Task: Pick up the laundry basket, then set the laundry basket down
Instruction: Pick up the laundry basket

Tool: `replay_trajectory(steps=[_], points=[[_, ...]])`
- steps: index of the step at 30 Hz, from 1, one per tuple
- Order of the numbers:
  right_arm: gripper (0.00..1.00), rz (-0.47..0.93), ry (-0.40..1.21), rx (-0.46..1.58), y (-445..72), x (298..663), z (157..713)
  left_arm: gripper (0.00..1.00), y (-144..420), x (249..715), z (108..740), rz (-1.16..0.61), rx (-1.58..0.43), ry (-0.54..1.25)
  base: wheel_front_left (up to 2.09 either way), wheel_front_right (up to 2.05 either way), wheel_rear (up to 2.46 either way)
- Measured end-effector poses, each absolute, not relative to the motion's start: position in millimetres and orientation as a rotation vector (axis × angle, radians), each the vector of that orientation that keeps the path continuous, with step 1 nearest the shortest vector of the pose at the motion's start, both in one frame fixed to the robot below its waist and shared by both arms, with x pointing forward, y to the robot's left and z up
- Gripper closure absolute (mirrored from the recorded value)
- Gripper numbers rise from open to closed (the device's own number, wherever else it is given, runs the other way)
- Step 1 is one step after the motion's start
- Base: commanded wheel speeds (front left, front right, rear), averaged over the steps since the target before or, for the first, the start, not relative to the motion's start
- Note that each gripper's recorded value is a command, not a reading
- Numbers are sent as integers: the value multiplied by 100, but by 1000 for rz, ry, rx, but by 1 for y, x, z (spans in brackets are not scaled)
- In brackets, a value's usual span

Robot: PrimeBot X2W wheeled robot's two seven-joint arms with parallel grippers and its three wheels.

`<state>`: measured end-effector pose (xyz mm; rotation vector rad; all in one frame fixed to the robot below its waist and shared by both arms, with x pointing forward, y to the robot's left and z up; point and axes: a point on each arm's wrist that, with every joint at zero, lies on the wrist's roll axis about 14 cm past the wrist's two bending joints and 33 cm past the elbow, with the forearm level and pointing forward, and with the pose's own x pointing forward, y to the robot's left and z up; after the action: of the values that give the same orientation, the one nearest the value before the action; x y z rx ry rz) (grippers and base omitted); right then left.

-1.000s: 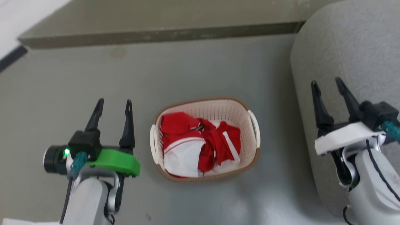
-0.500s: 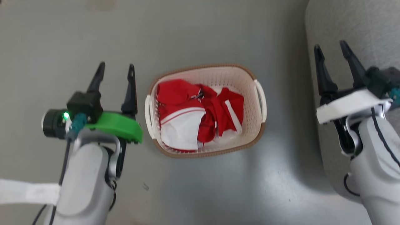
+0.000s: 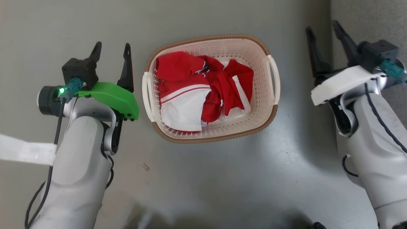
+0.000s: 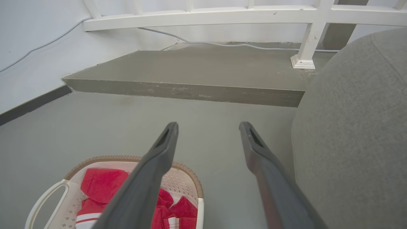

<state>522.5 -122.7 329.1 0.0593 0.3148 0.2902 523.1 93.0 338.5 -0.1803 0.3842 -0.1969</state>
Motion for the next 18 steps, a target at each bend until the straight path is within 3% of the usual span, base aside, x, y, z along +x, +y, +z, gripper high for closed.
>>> replay_trajectory(steps=[6,18], points=[[0,325,418,73,-106,517,293,0,88,506,287,-205,-197,555,0,0,0],[0,328,578,84,-100,500,236,0,81,489,224,-225,-227,735,0,0,0]])
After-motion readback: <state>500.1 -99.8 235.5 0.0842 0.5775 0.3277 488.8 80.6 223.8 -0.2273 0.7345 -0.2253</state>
